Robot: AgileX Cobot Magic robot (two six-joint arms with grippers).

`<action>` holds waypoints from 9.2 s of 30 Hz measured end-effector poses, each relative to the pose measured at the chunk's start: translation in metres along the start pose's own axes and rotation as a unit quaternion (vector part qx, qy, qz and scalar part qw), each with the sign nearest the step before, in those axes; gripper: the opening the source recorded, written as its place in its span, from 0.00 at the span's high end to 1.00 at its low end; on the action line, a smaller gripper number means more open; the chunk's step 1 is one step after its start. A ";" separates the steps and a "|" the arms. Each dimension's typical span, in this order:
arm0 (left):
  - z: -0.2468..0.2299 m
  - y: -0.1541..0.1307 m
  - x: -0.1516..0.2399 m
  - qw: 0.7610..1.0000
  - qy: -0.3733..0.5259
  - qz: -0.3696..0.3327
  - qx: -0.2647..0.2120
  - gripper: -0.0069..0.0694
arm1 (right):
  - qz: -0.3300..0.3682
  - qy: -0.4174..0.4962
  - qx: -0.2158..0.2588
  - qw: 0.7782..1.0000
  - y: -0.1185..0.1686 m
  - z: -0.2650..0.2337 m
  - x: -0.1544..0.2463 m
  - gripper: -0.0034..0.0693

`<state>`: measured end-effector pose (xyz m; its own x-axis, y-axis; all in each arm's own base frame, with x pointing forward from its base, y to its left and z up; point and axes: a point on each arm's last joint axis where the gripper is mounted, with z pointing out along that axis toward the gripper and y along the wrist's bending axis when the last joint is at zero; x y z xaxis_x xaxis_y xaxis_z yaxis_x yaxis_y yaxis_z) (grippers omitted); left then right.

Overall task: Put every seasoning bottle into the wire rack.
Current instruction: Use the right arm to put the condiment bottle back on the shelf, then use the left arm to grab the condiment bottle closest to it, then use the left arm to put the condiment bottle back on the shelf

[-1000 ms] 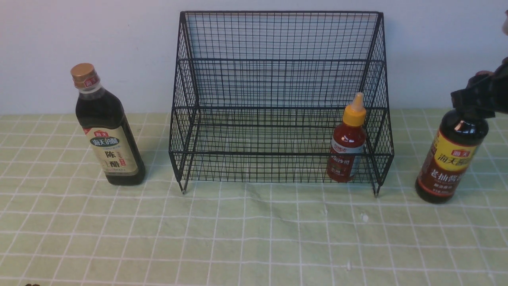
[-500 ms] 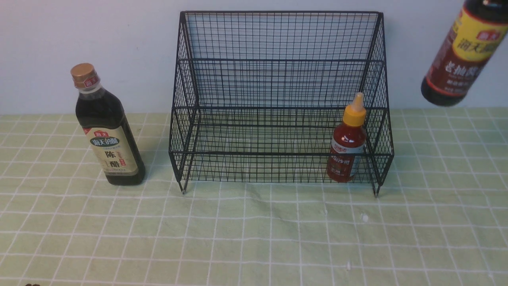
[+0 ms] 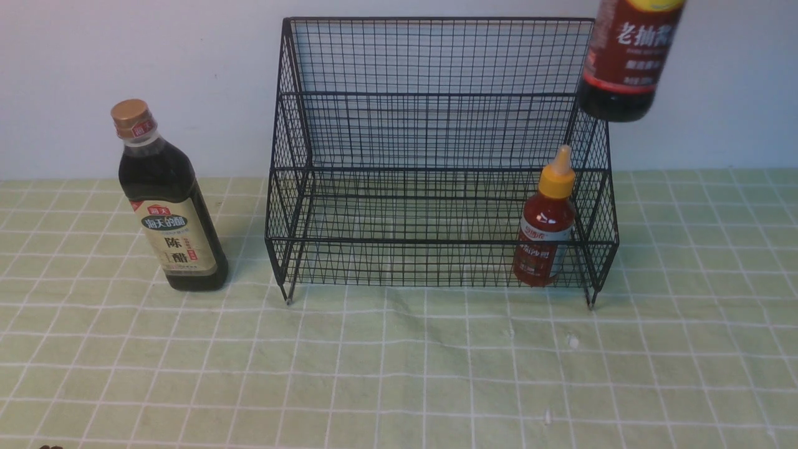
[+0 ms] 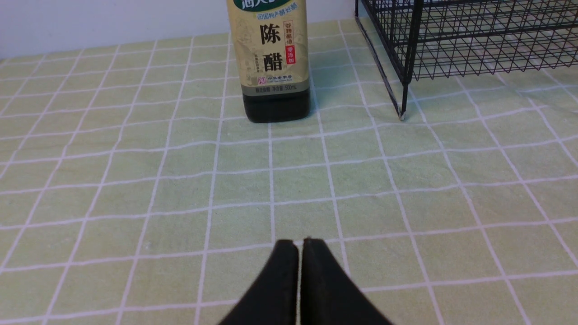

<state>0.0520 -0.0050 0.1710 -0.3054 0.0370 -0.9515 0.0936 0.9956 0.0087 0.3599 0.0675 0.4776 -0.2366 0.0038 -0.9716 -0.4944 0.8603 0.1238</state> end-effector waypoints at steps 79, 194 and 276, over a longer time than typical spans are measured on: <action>0.000 0.000 0.000 1.000 0.000 0.000 0.000 0.92 | -0.090 0.207 0.044 0.973 0.010 0.021 0.042 0.43; -0.024 0.015 -0.073 0.902 -0.383 -0.201 -0.007 0.92 | -0.064 0.003 0.256 0.965 0.059 -0.229 0.361 0.97; 0.210 -0.102 -0.344 0.957 -0.278 -0.079 -0.031 0.51 | -0.065 0.004 0.256 0.965 0.059 -0.229 0.361 0.97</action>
<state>0.3470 -0.1370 0.4332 0.2429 -0.1493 -0.9585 0.0256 0.9887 -0.1475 0.0544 0.0028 0.1804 -0.2085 -0.1231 -0.9702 -0.0439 0.9922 -0.1165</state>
